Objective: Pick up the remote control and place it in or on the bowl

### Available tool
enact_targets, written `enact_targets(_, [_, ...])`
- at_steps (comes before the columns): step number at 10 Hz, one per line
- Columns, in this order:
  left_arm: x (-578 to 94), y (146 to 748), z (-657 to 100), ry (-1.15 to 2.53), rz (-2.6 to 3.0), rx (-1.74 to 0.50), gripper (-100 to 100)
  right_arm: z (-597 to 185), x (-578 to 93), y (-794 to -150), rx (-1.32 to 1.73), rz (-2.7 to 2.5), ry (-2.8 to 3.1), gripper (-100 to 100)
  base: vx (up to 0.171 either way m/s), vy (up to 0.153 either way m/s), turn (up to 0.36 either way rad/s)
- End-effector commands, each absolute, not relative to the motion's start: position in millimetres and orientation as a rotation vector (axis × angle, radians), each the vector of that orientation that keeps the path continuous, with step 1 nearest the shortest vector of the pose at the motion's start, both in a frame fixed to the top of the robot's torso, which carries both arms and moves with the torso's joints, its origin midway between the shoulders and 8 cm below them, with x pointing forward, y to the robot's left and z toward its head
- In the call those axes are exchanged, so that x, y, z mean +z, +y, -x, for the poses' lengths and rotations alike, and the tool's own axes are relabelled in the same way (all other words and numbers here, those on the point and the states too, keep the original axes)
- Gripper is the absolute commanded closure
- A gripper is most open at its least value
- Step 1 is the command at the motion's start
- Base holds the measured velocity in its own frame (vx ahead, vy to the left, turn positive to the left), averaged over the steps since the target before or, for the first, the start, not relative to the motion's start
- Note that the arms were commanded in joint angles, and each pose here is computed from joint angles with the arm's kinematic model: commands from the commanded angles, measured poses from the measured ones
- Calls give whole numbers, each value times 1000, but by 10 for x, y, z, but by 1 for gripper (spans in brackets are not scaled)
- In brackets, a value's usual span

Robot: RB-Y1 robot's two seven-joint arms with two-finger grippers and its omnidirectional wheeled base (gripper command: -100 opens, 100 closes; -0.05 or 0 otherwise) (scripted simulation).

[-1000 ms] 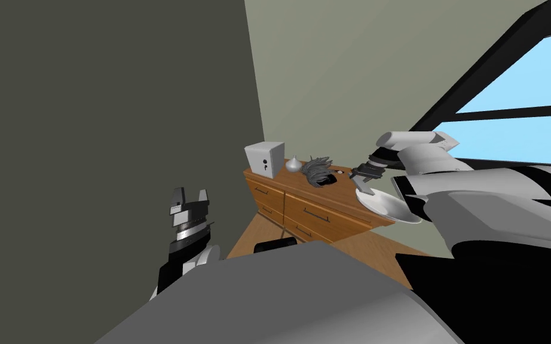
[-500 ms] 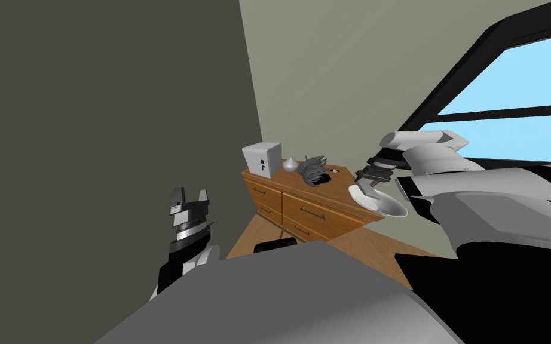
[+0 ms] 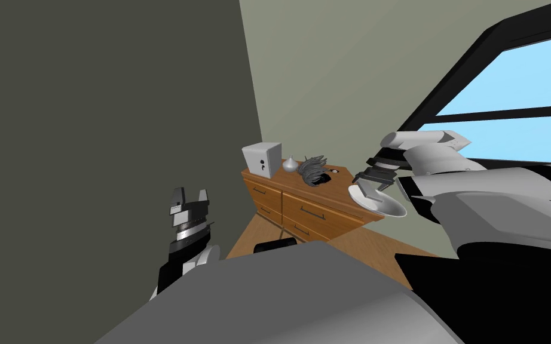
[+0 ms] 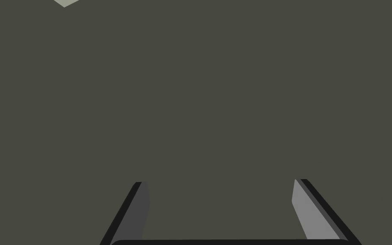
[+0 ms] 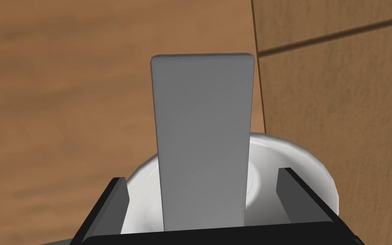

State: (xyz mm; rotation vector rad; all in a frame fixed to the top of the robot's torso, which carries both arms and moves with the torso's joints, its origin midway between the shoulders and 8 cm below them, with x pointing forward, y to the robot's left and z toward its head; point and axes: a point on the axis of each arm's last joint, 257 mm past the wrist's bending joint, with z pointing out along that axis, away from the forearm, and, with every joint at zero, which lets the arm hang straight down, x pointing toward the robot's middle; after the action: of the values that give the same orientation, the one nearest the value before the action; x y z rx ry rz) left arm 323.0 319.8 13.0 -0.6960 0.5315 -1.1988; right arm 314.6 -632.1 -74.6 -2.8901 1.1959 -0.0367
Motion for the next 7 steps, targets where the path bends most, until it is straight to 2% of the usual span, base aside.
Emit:
enact_targets(1, [130,3198,-3230,532,696,-1199,0,-3146,-746,-6321,-37,2890,1196,-100,0,0,0])
enact_targets(4, [130,3198,-3230,532,696,-1199,0,-3146,-746,-6321,-37,2890,1196,-100,0,0,0])
enact_targets(5, [130,3198,-3230,532,696,-1199,0,-3146,-746,-6321,-37,2890,1196,0,0,0,0])
enact_targets(6, [130,3198,-3230,532,696,-1199,0,-3075,-736,-6335,-11,2870,1238,-100,-18,-48,222])
enact_targets(7, [131,3198,-3230,531,696,-1199,0,-3039,-731,-6342,2,2859,1259,-100,-17,-106,261])
